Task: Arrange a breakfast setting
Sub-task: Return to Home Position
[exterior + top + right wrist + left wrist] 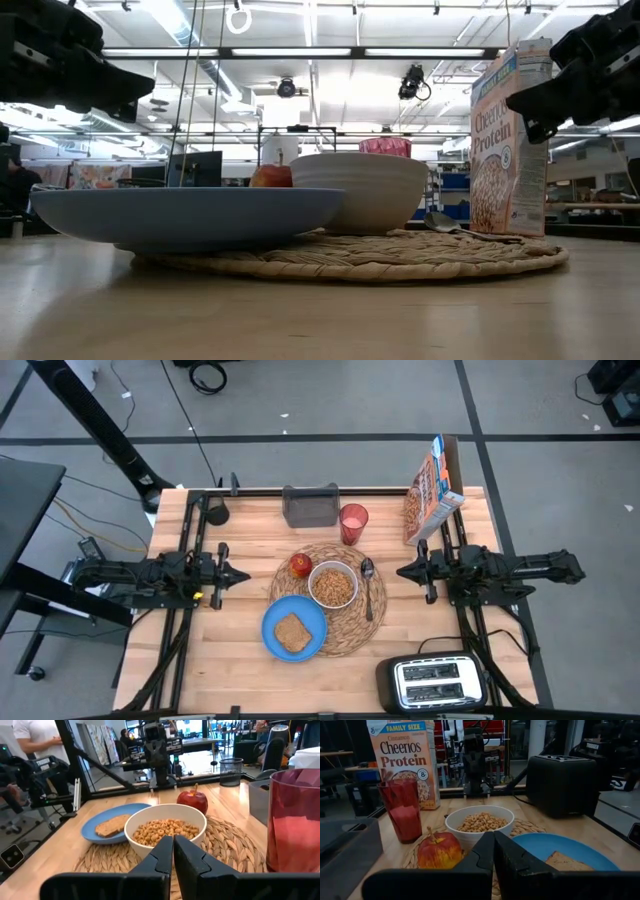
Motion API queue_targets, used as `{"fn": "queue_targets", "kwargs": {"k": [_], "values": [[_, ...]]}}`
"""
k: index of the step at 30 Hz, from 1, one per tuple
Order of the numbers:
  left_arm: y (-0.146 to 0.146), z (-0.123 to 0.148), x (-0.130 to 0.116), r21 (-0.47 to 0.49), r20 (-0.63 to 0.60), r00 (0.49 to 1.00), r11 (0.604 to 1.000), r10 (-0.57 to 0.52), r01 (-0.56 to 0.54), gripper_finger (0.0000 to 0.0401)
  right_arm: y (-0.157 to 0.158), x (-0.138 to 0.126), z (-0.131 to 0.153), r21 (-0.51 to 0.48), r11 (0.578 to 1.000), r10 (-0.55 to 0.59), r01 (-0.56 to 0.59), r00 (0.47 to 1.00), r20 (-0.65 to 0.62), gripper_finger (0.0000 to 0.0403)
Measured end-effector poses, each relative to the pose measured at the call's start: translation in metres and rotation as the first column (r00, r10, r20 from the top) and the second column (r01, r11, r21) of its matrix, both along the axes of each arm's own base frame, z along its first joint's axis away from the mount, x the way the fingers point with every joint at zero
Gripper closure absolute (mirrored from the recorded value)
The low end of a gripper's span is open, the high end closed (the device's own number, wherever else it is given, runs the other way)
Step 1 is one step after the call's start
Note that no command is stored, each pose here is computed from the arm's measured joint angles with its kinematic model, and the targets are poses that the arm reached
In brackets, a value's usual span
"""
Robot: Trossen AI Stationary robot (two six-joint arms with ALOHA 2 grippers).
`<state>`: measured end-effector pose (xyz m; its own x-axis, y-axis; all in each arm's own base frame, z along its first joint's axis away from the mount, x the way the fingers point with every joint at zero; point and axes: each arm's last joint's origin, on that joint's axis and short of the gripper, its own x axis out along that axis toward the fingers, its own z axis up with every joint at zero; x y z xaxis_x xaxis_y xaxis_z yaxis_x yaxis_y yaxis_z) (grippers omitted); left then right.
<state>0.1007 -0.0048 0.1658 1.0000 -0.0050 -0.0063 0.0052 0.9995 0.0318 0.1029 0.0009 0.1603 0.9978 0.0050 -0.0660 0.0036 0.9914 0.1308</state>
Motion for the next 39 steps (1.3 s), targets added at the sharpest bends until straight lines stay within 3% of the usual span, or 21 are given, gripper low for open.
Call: {"fn": "queue_targets", "kwargs": {"k": [39], "values": [[-0.0001, 0.001, 0.0, -0.002, 0.011, 1.0, 1.0, -0.003, 0.003, 0.0387, 0.0, 0.0, 0.0006, -0.003, 1.0, -0.001, 0.001, 1.0, 0.007, 0.038]]}}
